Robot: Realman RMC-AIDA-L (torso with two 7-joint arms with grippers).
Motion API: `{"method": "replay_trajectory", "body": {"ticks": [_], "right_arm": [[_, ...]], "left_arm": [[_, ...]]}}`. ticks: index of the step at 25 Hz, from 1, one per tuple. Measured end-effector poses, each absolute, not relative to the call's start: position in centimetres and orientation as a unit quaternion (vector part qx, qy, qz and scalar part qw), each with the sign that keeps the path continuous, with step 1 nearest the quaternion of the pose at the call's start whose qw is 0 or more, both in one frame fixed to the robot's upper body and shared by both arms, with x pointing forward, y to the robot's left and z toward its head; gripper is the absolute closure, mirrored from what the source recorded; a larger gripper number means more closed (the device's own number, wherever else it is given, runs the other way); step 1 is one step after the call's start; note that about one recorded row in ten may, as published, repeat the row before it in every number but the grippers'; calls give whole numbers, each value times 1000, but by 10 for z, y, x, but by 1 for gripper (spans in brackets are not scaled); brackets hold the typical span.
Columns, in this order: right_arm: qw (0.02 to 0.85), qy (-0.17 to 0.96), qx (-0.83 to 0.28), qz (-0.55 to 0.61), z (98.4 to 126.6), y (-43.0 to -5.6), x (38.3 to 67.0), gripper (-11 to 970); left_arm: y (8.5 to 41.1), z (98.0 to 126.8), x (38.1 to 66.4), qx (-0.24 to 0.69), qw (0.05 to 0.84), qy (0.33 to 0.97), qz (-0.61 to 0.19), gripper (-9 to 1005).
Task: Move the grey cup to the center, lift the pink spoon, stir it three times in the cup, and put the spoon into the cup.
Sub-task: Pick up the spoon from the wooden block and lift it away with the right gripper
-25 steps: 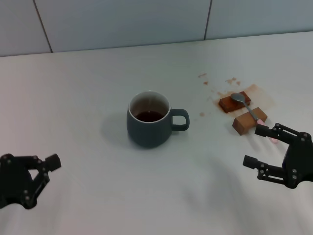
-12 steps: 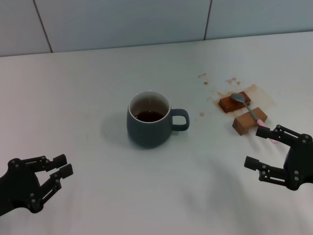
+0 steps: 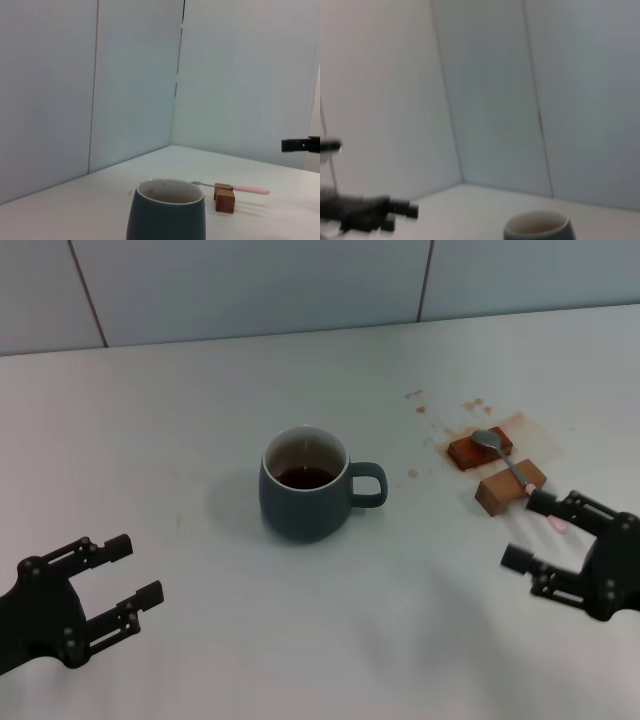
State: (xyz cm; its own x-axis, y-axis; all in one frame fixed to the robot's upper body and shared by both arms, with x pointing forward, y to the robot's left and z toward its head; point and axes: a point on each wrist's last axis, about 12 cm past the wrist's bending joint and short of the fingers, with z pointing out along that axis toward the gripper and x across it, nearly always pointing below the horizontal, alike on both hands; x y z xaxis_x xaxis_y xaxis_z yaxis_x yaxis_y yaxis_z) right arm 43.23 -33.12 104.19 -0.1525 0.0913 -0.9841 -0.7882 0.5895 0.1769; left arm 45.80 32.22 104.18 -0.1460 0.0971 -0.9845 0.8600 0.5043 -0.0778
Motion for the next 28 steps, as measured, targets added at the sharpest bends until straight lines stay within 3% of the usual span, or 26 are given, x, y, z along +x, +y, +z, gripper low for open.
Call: {"method": "replay_trajectory", "body": {"ticks": [6, 10, 12, 18, 28], "right_arm": [[607, 636, -42, 474, 1040, -330, 414, 150], [562, 594, 131, 561, 1033, -324, 398, 150], [530, 562, 236, 590, 1026, -327, 385, 150], [478, 532, 359, 600, 1011, -333, 373, 151], [389, 578, 412, 587, 994, -331, 393, 151]], "left_arm": [[317, 1043, 463, 359, 556, 664, -347, 313], [317, 1046, 465, 358, 572, 655, -340, 186], [317, 1047, 466, 356, 577, 653, -338, 186], [319, 1049, 467, 355, 582, 651, -335, 186], [319, 1051, 468, 359, 584, 646, -337, 185]]}}
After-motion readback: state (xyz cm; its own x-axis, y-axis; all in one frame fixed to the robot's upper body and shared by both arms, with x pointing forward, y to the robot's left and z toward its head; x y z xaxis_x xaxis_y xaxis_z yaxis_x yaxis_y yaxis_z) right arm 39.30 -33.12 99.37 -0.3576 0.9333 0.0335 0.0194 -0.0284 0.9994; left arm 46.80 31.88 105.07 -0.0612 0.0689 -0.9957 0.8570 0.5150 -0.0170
